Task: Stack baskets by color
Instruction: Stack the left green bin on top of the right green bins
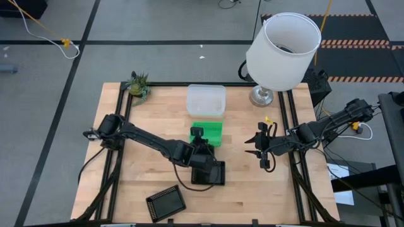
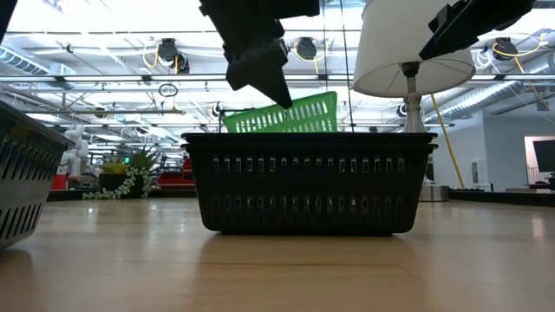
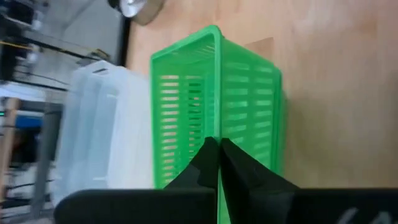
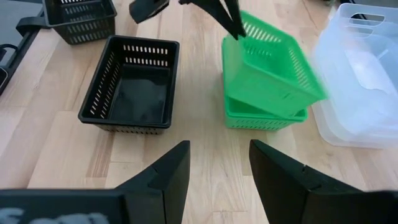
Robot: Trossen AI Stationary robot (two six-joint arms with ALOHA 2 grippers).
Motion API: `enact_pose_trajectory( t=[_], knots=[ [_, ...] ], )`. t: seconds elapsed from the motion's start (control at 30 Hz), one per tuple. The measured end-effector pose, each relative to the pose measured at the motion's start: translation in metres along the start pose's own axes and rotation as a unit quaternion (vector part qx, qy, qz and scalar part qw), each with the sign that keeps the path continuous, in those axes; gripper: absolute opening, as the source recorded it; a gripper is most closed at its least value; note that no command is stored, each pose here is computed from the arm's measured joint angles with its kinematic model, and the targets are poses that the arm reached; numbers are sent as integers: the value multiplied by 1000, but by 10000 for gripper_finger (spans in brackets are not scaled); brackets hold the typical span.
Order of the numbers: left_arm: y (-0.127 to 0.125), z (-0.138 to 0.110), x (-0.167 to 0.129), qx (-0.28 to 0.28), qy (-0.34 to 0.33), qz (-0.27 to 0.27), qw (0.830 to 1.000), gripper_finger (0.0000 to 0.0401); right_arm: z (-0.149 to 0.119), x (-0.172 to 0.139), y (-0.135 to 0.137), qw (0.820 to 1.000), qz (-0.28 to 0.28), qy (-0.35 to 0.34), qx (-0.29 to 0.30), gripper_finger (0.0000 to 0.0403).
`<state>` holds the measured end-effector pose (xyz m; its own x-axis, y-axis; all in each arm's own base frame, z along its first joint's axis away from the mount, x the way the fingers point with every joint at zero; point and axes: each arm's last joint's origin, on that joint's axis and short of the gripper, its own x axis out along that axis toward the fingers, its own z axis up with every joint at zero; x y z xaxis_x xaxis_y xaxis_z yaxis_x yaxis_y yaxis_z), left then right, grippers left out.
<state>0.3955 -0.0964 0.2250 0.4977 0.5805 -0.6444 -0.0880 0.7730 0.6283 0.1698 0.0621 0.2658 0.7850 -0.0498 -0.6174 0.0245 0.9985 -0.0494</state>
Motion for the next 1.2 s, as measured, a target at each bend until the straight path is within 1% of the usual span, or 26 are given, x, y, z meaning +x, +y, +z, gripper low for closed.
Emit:
enact_pose_trajectory(
  t=[0.07,0.23,0.4,0.57,0.7,0.87,0.97,1.07,1.2],
  knots=[
    [3,0,3,-14,4,-6,1000,10,0,0,0,1000,0,0,0,160],
    [7,-1,7,-25,11,-3,1000,29,0,0,0,1000,0,0,0,160],
    [6,-4,7,-16,20,-18,1000,32,0,0,0,1000,0,0,0,160],
    [6,-4,7,-25,24,-19,999,37,0,0,0,1000,0,0,0,160],
    [7,-4,8,-41,24,-22,999,72,0,0,0,1000,0,0,0,160],
    [9,-4,8,-90,23,-20,995,130,-1,2,0,1000,1,-6,2,160],
    [11,-4,6,-116,22,-20,993,150,-6,9,1,1000,-9,-23,-11,160],
    [14,-4,2,-124,21,-22,992,147,-9,16,1,998,-8,-47,-27,160],
    [14,-4,3,-120,22,-26,992,109,-13,22,-3,997,-16,-62,-32,160]
  ],
)
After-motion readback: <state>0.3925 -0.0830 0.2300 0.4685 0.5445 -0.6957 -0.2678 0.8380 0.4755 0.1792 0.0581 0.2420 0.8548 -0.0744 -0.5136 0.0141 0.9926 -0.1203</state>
